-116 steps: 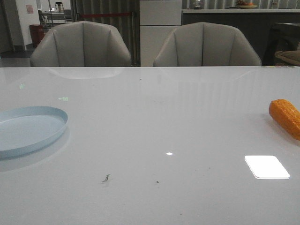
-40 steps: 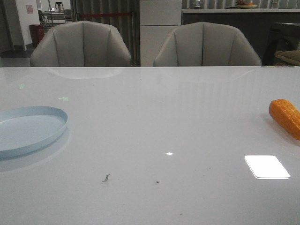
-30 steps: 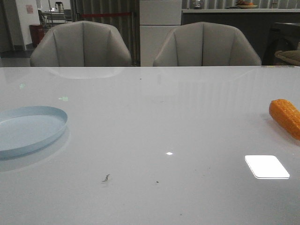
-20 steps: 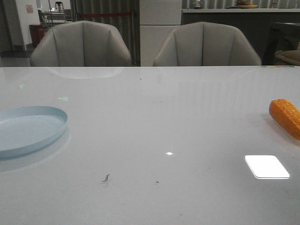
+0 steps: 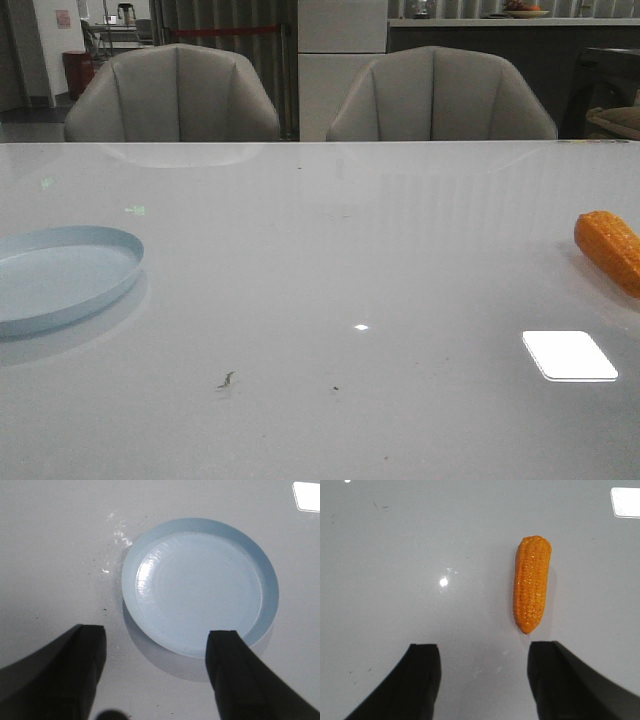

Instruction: Place corn on plate with both arms

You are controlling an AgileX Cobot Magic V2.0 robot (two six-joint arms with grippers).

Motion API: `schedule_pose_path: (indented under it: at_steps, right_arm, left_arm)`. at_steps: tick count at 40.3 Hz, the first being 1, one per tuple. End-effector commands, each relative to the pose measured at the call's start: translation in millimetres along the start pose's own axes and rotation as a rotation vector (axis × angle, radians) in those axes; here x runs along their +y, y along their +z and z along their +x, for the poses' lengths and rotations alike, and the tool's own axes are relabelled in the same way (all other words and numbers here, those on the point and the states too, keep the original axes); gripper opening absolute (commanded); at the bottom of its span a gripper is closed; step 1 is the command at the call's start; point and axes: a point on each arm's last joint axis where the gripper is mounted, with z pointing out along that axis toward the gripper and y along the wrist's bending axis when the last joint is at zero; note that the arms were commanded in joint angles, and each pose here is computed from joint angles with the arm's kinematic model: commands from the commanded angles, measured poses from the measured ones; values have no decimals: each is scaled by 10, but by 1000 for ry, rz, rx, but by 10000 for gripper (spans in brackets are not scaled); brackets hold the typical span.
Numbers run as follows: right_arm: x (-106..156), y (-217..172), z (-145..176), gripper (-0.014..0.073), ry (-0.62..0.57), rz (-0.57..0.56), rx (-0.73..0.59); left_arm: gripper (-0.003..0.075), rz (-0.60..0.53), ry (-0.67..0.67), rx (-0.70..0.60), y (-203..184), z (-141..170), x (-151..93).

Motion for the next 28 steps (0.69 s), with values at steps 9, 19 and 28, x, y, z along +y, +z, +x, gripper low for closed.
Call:
schedule_pose_path:
  at_steps: [9,19,28]
  right_arm:
    - [-3,-57,-131,498,4,3,-59]
    - [-1,-57,-122,498,6,2,-49]
    - [-1,-56,-119,498,6,2,-46]
  left_arm:
    - [500,-37,-201,-85,134,-594,169]
    - [493,-63,-217,99,639,-770,351]
    - [493,-53,-234,234,1133,-763,402]
